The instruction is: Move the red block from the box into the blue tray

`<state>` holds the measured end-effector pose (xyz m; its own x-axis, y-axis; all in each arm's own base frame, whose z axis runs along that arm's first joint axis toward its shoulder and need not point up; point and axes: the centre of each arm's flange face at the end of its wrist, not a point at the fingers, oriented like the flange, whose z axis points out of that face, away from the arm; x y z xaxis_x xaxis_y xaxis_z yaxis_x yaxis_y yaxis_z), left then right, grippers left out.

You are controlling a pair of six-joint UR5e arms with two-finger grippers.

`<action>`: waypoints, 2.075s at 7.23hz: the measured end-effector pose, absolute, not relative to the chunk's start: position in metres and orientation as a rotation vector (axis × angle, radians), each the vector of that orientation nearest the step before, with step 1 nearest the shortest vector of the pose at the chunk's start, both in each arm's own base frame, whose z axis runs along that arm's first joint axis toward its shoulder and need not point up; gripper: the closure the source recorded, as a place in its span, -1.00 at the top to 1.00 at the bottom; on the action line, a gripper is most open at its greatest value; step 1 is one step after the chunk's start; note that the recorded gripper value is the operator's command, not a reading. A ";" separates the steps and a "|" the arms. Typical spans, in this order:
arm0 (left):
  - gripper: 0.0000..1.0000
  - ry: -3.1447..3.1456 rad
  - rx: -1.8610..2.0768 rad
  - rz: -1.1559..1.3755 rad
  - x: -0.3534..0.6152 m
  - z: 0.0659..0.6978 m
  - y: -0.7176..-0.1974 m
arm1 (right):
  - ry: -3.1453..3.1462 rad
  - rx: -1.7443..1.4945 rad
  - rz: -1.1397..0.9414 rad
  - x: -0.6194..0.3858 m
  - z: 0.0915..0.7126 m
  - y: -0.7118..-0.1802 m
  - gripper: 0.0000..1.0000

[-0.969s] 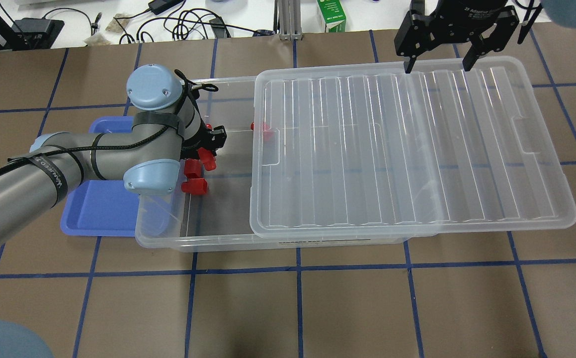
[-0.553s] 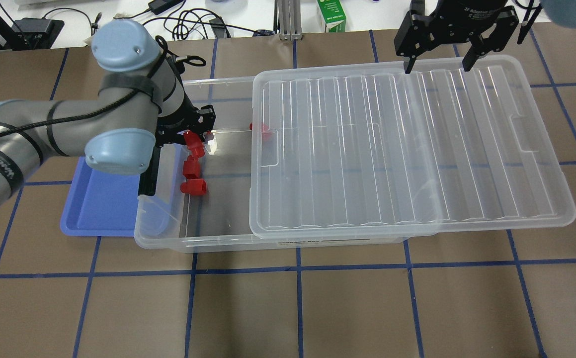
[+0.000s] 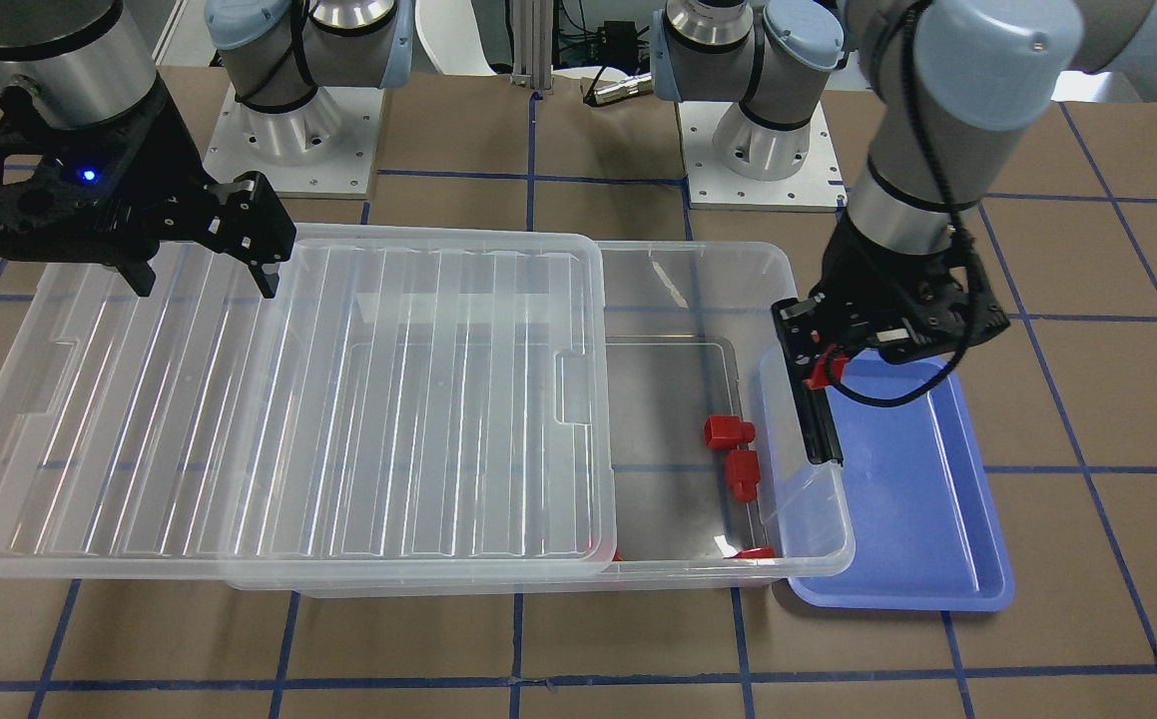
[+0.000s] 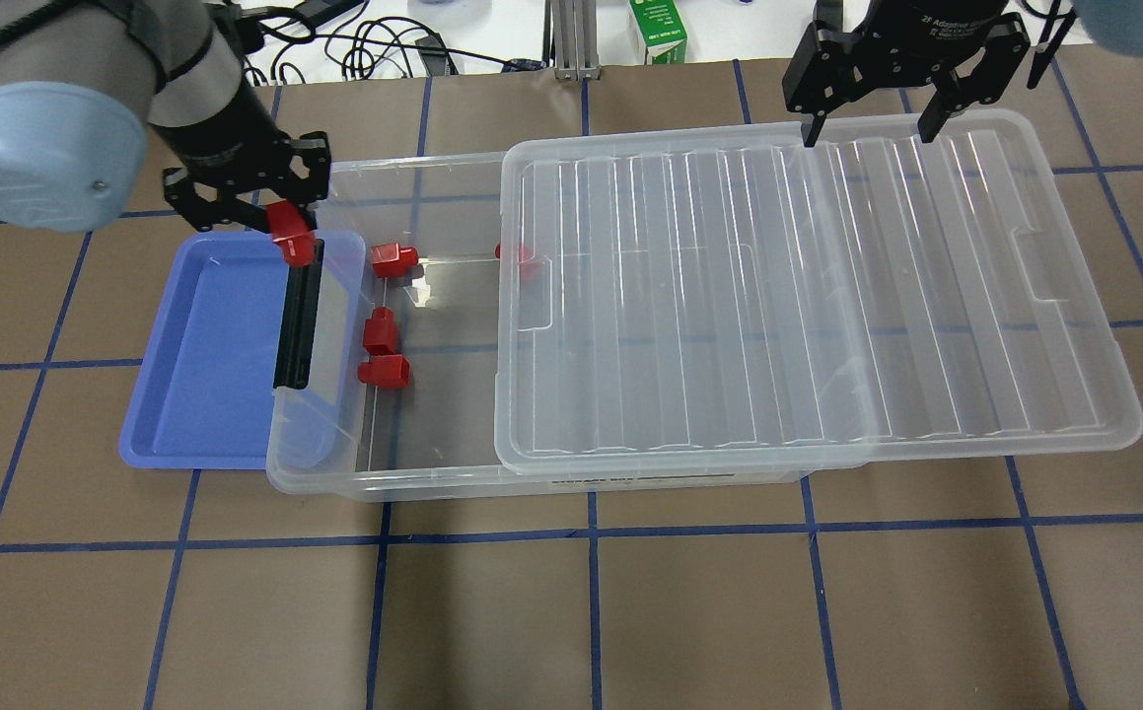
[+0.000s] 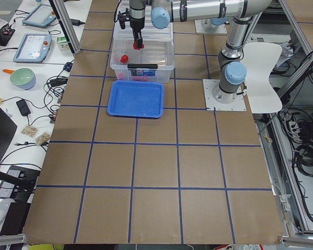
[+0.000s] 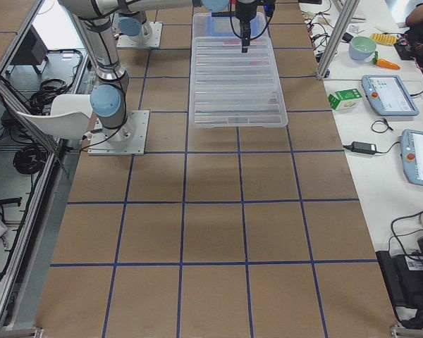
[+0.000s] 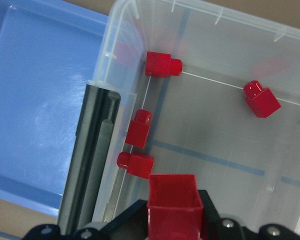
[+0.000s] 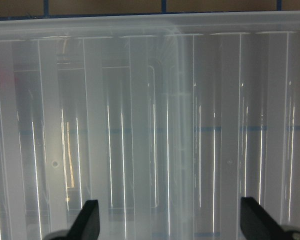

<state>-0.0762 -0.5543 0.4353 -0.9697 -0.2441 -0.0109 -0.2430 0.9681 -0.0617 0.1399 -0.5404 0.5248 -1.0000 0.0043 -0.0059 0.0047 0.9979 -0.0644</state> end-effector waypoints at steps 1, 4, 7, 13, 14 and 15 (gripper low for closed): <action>-0.37 3.126 -0.339 -0.056 -0.021 0.425 -0.561 | 3.134 0.007 -0.100 0.140 0.525 -0.540 1.00; -0.37 3.247 -0.150 0.034 0.082 0.336 -0.555 | 3.135 0.007 -0.099 0.140 0.524 -0.540 1.00; 0.99 3.300 -0.126 0.035 0.098 0.245 -0.542 | 3.136 0.006 -0.102 0.140 0.526 -0.539 1.00; 1.00 3.285 -0.081 0.002 0.085 0.357 -0.561 | 3.137 0.007 -0.104 0.140 0.527 -0.538 1.00; 1.00 3.269 -0.061 -0.013 0.057 0.399 -0.559 | 3.137 0.007 -0.104 0.140 0.527 -0.538 1.00; 1.00 3.218 -0.044 -0.032 0.017 0.430 -0.554 | 3.137 0.007 -0.102 0.140 0.526 -0.539 1.00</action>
